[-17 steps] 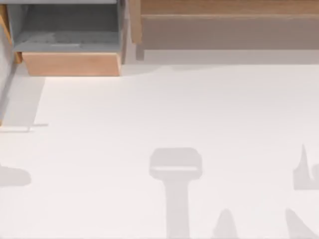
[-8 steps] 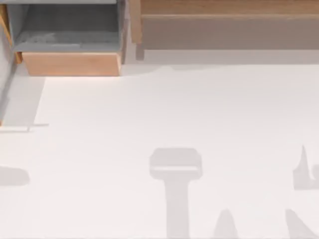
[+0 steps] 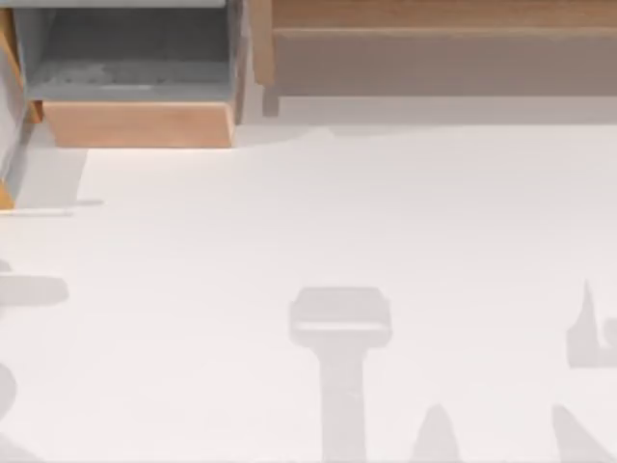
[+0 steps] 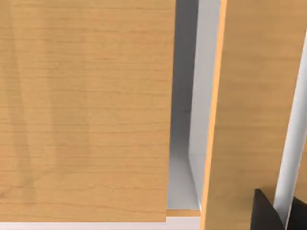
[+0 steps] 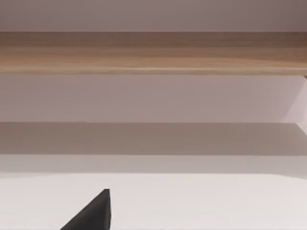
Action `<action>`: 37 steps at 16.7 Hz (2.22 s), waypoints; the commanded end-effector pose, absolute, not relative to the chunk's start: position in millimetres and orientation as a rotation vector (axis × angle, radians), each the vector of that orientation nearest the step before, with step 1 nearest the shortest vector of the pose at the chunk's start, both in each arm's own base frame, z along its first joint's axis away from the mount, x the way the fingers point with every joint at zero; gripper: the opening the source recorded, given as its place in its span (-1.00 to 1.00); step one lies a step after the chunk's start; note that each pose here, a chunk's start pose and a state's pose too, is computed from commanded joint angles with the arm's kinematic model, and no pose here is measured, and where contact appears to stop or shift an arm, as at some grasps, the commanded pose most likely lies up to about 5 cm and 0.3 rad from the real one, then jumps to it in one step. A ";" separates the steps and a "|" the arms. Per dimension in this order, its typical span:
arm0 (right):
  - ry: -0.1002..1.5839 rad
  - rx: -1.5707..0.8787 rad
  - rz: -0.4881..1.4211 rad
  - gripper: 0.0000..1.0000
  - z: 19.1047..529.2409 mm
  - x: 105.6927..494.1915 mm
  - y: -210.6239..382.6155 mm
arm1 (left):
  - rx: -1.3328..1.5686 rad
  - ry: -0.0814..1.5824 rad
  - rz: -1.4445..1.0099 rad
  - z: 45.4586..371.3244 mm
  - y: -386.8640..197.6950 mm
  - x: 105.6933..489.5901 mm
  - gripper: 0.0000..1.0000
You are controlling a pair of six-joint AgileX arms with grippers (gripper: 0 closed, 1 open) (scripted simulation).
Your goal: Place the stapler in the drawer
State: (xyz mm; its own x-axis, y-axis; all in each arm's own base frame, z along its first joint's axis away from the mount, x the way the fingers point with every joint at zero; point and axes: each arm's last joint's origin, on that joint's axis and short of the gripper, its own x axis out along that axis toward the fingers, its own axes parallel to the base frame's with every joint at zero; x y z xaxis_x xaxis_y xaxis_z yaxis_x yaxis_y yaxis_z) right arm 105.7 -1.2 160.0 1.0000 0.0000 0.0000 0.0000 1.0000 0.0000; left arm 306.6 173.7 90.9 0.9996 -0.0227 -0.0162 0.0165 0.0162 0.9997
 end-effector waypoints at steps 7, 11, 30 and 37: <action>0.000 0.000 0.000 1.00 160.0 105.7 -1.2 | 1.549 0.005 -0.032 89.5 173.1 315.8 -1.00; 0.000 0.000 0.000 1.00 160.0 105.7 -1.2 | 1.553 0.002 -0.034 88.5 174.1 340.7 -1.00; 0.000 0.000 0.000 1.00 160.0 105.7 -1.2 | 1.548 0.007 -0.028 90.2 172.8 438.0 -1.00; 0.000 0.000 0.000 1.00 160.0 105.7 -1.2 | 1.548 0.010 -0.030 89.5 172.5 439.5 -0.55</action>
